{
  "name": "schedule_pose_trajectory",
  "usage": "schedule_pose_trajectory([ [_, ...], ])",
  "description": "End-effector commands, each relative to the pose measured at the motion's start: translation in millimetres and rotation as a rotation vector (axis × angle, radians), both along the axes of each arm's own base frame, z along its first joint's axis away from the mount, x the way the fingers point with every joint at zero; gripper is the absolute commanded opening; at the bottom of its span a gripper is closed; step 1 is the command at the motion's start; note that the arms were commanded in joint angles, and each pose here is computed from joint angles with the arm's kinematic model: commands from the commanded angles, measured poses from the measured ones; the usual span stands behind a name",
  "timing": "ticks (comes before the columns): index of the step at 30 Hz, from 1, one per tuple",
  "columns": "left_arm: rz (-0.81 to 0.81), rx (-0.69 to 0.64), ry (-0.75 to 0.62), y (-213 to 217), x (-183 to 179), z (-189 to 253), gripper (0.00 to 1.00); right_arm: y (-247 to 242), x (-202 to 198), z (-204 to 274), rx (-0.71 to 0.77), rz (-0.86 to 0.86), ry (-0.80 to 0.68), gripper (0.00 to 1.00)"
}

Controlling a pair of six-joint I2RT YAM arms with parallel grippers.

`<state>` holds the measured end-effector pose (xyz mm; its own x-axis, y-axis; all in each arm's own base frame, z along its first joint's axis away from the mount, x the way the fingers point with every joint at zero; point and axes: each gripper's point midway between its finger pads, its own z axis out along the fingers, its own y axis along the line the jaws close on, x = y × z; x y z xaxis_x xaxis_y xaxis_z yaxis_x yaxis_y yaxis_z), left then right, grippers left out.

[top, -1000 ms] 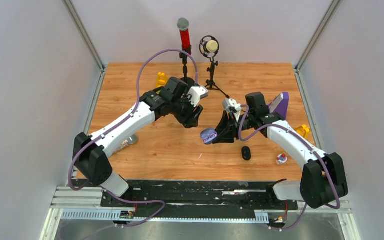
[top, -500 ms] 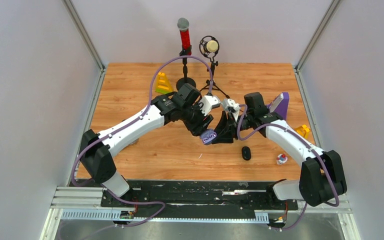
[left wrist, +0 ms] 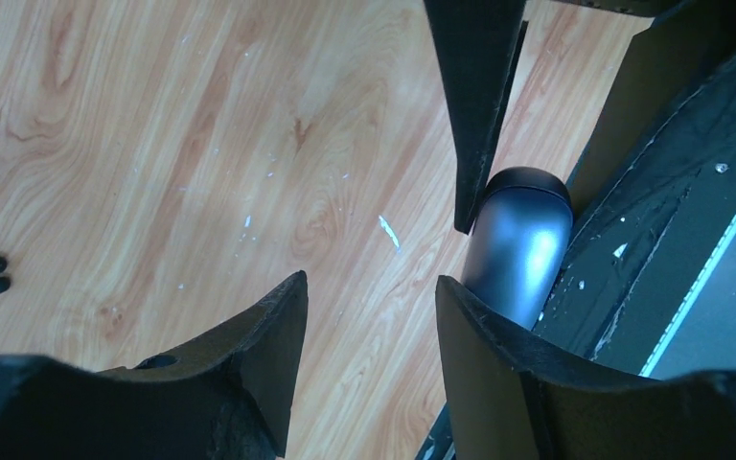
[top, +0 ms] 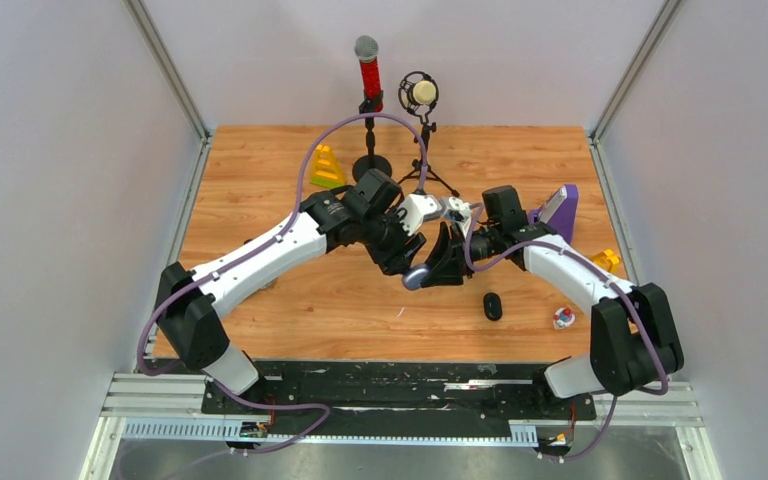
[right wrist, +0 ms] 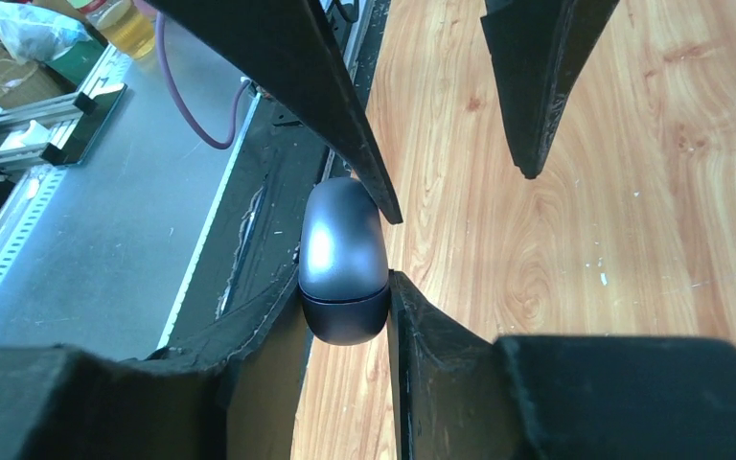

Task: Insert the wireless bluetooth earbuds into the charging case
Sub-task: Close the charging case, then place the charging case at the center of the board.

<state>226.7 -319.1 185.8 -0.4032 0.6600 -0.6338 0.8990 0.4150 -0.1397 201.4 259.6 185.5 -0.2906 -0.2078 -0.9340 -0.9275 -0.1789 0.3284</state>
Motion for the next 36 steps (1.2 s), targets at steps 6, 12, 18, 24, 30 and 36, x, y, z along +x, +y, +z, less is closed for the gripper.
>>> schedule_pose_trajectory([
  [6, -0.004, -0.078, -0.107, -2.4, 6.0, 40.5, 0.61, 3.3, 14.8, 7.7, 0.002, -0.026, -0.039, 0.00],
  [12, 0.179, -0.146, -0.156, 38.3, 46.3, 65.5, 0.98, -15.9, 44.7, 1.9, -0.021, -0.132, 0.085, 0.00],
  [18, 0.297, -0.173, -0.263, 78.8, 61.9, 85.4, 1.00, -32.0, 95.0, -26.2, -0.125, -0.308, 0.296, 0.00],
  [24, 0.389, -0.164, -0.310, 122.8, 77.7, 95.7, 1.00, -49.0, 134.8, -60.2, -0.242, -0.476, 0.474, 0.00],
  [30, 0.459, -0.111, -0.329, 163.1, 79.6, 88.4, 1.00, -58.1, 166.8, -80.0, -0.334, -0.648, 0.580, 0.00],
  [36, 0.513, -0.064, -0.310, 192.9, 74.8, 69.0, 1.00, -61.5, 193.2, -102.3, -0.383, -0.755, 0.658, 0.00],
])
